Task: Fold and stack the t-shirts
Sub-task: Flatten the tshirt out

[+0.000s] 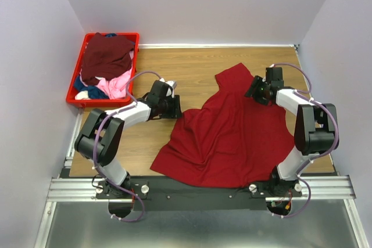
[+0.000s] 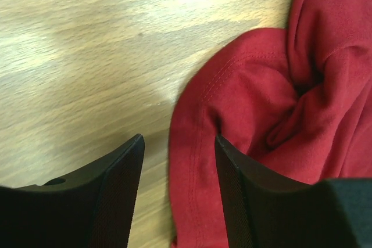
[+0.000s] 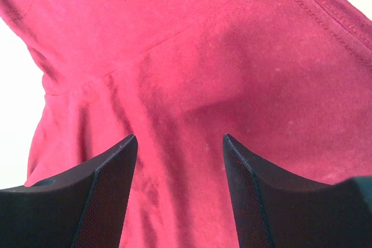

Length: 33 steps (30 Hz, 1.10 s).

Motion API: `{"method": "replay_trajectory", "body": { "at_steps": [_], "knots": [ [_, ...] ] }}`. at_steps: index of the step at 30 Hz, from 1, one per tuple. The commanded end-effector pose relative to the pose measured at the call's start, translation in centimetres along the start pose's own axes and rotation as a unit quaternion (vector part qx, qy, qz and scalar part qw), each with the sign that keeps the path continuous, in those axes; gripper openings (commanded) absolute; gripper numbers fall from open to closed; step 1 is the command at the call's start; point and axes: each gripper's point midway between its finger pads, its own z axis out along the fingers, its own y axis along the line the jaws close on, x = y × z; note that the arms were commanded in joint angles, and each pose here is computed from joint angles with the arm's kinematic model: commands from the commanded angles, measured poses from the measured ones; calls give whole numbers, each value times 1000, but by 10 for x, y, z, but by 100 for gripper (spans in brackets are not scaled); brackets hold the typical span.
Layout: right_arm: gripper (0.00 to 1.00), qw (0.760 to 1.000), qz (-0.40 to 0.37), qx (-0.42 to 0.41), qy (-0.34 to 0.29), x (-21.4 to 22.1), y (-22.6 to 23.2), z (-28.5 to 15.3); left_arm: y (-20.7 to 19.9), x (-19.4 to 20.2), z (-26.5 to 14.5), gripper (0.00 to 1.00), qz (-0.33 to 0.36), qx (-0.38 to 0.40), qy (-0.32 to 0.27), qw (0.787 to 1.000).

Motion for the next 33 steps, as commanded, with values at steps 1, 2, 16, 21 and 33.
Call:
{"method": "replay_trajectory", "body": {
  "at_steps": [1, 2, 16, 21, 33],
  "knots": [
    [68, 1000, -5, -8, 12, 9, 0, 10, -14, 4, 11, 58, 12, 32, 11, 999],
    [68, 1000, -5, -7, 13, 10, 0, 12, -17, 5, 13, 57, 13, 37, 13, 999],
    [68, 992, 45, 121, 12, 35, -61, 23, 4, -7, 23, 0, 11, -34, 0, 999],
    [68, 980, 122, 159, -1, 33, -104, 6, 61, -65, -31, 0, 14, -179, -82, 980],
    [72, 980, 109, 97, -136, -52, -71, -62, 68, -161, -169, 84, 5, -284, -276, 918]
  ]
}}
